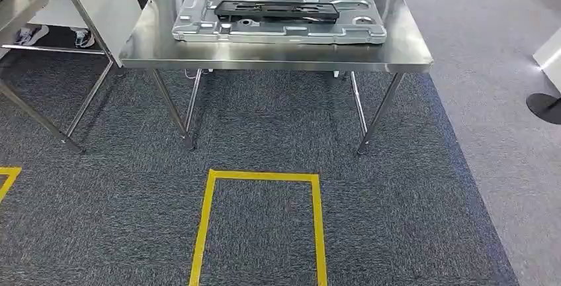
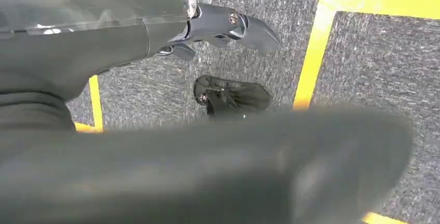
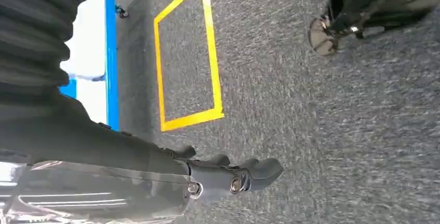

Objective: Take the parts from the cabinet and place them on the table.

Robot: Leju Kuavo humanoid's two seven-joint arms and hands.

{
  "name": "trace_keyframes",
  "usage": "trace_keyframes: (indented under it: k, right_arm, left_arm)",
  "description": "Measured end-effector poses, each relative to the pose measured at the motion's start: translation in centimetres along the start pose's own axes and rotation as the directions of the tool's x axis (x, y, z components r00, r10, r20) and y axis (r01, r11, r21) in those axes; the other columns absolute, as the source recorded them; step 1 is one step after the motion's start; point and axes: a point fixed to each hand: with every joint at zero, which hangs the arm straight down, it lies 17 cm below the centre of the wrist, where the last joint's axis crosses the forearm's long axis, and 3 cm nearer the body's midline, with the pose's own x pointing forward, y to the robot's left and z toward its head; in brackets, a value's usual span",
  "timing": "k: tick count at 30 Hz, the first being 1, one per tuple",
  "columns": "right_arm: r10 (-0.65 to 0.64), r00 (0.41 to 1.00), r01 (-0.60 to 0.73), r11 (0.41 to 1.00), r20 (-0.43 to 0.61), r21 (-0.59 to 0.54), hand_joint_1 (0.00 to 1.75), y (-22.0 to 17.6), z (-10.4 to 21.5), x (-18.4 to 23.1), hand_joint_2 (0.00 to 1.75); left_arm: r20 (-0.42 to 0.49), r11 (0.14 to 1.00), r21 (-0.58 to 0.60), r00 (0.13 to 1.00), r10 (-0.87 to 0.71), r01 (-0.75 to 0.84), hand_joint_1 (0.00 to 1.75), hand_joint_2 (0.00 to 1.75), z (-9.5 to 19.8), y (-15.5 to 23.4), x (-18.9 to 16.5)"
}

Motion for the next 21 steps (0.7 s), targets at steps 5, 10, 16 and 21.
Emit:
trace_keyframes:
  k: [5,10,16,21]
  right_arm:
    - [-0.014,1.000,0.014,1.000,0.018,0.013,0.00,0.3,0.1,0.4,1.75]
    - [-0.036,0.999,0.036,0.999,0.032,0.011,0.00,-0.1,0.0,0.7,1.75]
    - [-0.058,0.998,0.057,0.998,0.040,0.015,0.00,-0.7,-0.2,0.7,0.00]
    - [-0.061,0.997,0.061,0.998,0.055,0.011,0.00,-1.4,-0.3,0.8,1.75]
  left_arm:
    - [-0.015,1.000,0.020,1.000,-0.019,0.019,0.00,1.75,-0.1,0.6,-0.2]
    - [-0.056,0.999,0.031,0.998,-0.023,0.025,0.00,1.75,-0.1,0.8,-0.9]
    - [-0.097,0.999,0.027,0.994,-0.044,0.047,0.00,0.00,0.2,0.9,-2.2]
    - [-0.124,0.997,0.025,0.990,-0.067,0.071,0.00,0.00,0.4,1.2,-3.0]
